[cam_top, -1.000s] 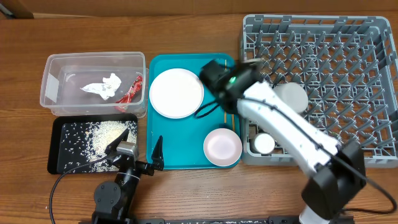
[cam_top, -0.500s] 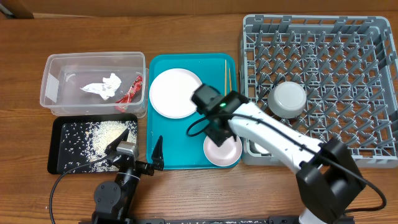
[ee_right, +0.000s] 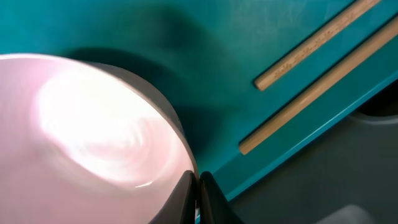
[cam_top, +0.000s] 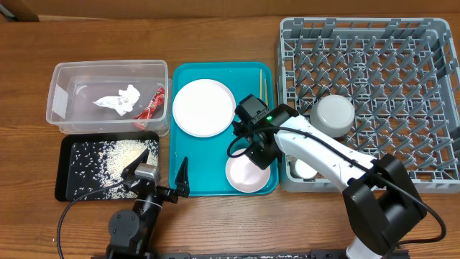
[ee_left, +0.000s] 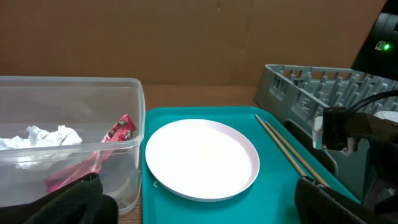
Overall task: Sort waste into correct bins and load items into the dishwasher
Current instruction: 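Grasp the pink bowl with the right gripper and place it in the rack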
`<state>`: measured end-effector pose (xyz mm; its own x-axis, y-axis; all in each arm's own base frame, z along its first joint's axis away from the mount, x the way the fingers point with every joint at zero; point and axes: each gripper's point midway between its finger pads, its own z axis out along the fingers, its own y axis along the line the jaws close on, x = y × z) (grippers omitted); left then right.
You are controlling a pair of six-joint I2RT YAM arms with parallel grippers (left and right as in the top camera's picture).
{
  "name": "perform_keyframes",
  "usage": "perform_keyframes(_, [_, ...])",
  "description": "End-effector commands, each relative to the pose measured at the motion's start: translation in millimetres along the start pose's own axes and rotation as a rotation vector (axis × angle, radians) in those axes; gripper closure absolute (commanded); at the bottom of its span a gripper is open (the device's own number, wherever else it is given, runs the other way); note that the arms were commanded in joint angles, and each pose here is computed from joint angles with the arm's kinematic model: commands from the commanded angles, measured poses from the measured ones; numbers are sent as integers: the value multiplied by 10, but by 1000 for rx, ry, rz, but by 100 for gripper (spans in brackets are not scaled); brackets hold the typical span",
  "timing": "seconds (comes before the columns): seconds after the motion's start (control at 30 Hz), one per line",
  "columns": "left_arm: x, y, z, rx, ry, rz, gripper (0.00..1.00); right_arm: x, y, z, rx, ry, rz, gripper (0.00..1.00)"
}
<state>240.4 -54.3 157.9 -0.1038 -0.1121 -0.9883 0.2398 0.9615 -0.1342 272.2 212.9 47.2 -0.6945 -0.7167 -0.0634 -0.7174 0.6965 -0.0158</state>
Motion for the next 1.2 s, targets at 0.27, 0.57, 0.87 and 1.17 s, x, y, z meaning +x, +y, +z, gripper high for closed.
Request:
perform_keyframes(0.27, [0, -17, -4, 12, -4, 1, 0, -636, -443, -1181, 197, -336, 282, 96])
perform_keyframes(0.57, [0, -17, -4, 12, -4, 1, 0, 434, -1889, -2454, 956, -542, 992, 96])
perform_keyframes(0.87, [0, -17, -4, 12, -4, 1, 0, 1635, -2691, -2664, 1320, -323, 1296, 96])
perform_keyframes(1.17, [0, -17, -4, 12, -4, 1, 0, 2495, -3122, -2136, 1283, 37, 1473, 96])
